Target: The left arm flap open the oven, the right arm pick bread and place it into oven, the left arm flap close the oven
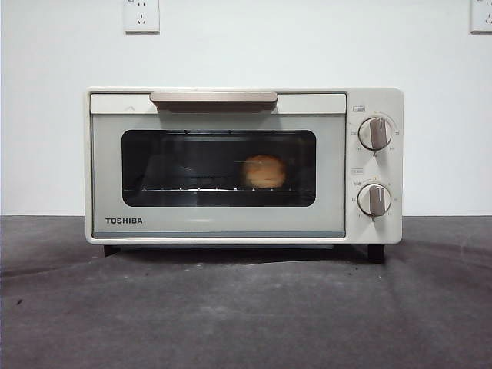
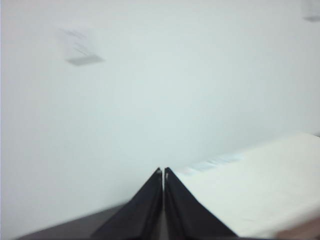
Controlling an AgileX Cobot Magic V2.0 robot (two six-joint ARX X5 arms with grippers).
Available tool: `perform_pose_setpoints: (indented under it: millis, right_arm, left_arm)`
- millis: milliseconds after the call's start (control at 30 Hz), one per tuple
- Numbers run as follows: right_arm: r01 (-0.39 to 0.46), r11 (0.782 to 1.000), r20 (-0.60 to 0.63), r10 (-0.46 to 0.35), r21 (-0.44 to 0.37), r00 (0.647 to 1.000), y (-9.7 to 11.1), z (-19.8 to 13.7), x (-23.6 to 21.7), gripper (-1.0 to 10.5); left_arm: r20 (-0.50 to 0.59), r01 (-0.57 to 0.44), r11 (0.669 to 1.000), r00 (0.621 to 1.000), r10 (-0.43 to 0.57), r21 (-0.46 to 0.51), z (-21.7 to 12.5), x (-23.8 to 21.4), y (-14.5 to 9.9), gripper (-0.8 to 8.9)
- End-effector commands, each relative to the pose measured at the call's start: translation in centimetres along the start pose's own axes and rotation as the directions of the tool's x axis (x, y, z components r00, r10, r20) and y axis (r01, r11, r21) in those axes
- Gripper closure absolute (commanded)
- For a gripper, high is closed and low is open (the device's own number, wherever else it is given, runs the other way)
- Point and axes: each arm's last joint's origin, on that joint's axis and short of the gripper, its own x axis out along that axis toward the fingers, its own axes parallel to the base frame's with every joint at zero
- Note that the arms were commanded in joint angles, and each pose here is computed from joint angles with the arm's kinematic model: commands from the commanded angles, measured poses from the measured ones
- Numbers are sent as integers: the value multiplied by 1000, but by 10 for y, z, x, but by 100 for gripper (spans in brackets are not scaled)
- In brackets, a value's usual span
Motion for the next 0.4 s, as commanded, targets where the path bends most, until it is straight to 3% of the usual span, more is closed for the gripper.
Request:
perform_pose_setpoints:
  millis: [33, 400]
  right_arm:
    - [-5, 1000, 19, 5, 5, 1000, 2, 5, -1, 936]
    - [-5, 1000, 19, 5, 5, 1000, 2, 5, -1, 936]
  left_arm:
    - [15, -93, 995, 996, 93, 30, -22, -7, -1, 798]
    - [-131, -108, 994, 985, 109, 12, -128, -26, -19, 798]
